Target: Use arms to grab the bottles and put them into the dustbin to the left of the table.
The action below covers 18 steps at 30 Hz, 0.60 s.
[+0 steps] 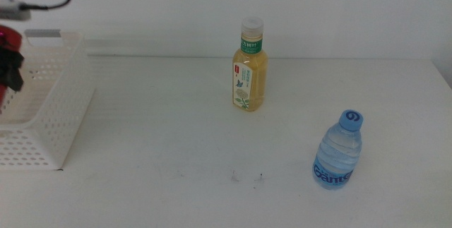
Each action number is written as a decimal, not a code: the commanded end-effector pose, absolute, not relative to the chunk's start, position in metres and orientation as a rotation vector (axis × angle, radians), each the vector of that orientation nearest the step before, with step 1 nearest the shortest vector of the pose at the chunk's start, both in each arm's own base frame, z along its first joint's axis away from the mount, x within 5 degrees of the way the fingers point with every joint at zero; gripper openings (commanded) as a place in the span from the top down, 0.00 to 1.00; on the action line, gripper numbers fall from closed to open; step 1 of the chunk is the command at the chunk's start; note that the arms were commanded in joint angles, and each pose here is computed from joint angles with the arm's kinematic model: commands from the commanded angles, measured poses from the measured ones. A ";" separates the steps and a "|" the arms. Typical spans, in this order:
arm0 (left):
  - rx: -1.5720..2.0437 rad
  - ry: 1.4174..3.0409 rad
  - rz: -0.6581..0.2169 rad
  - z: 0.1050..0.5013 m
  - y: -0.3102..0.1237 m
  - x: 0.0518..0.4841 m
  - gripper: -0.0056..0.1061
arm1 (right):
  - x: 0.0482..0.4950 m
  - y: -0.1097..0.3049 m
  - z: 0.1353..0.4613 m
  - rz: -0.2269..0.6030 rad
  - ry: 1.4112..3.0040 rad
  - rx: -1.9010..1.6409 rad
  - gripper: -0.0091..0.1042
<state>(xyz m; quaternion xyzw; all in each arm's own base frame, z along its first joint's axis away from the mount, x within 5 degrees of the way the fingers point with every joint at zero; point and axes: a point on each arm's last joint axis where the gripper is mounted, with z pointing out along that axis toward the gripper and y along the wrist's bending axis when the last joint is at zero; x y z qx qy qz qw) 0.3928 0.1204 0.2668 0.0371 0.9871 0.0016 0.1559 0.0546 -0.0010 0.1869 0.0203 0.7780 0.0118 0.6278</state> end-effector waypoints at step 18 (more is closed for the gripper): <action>0.093 2.736 0.030 0.287 0.089 0.403 0.11 | 0.055 -0.001 0.187 0.013 1.773 0.041 0.16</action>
